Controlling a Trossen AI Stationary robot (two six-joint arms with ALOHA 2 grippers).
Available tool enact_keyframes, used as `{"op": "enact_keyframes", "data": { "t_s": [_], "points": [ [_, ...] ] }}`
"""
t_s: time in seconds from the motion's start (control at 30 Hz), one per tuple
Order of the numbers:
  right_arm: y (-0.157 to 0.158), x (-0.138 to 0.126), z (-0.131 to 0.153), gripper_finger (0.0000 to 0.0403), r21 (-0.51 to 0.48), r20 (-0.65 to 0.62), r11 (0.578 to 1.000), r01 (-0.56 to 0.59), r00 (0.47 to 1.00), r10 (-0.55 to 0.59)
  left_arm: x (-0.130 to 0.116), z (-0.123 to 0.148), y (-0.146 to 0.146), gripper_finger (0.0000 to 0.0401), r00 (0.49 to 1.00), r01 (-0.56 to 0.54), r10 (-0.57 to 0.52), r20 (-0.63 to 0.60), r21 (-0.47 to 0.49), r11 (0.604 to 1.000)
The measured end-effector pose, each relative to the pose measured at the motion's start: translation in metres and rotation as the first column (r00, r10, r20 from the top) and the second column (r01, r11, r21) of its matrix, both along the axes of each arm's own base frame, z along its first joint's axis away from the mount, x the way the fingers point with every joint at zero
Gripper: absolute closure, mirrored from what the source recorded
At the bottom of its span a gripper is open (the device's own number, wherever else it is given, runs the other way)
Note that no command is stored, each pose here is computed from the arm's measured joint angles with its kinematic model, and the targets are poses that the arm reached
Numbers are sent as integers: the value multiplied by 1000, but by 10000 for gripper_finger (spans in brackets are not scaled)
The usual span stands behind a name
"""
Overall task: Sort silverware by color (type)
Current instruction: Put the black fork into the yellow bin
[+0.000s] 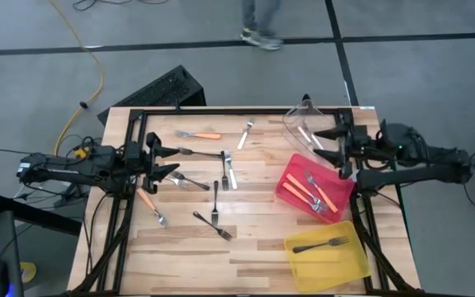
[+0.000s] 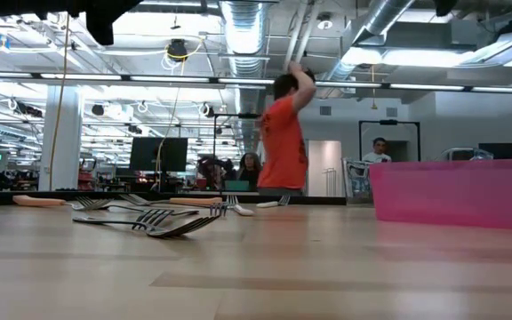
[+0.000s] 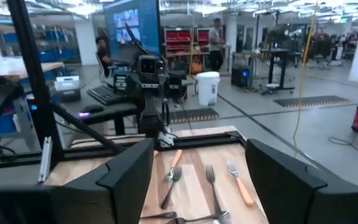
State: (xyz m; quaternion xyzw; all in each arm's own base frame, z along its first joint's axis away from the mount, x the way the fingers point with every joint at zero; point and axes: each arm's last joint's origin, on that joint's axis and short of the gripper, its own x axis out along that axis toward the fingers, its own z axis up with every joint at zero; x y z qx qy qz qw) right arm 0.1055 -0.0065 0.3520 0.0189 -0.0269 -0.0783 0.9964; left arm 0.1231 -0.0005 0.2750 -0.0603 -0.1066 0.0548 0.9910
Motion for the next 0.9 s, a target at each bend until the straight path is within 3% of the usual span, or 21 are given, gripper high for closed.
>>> {"op": "enact_keyframes", "data": {
  "t_s": [0.17, 0.5, 0.77, 0.9],
  "points": [
    [0, -2, -12, 122, 1, 11, 1000, 0, 1000, 0, 0, 0, 0, 195, 1000, -1, 1, -3, 1, 1000],
    [0, 10, -38, 122, 15, -46, 1000, 1, 999, 0, 2, -19, 0, 195, 981, -9, -2, -194, -57, 998],
    [-1, 13, -52, 122, 74, -70, 997, 26, 997, -20, 3, -42, 0, 195, 918, -66, -7, -397, -171, 983],
    [-2, 14, -54, 122, 89, -74, 996, 29, 997, -23, 10, -50, -2, 195, 887, -63, -21, -461, -168, 984]
  ]
}}
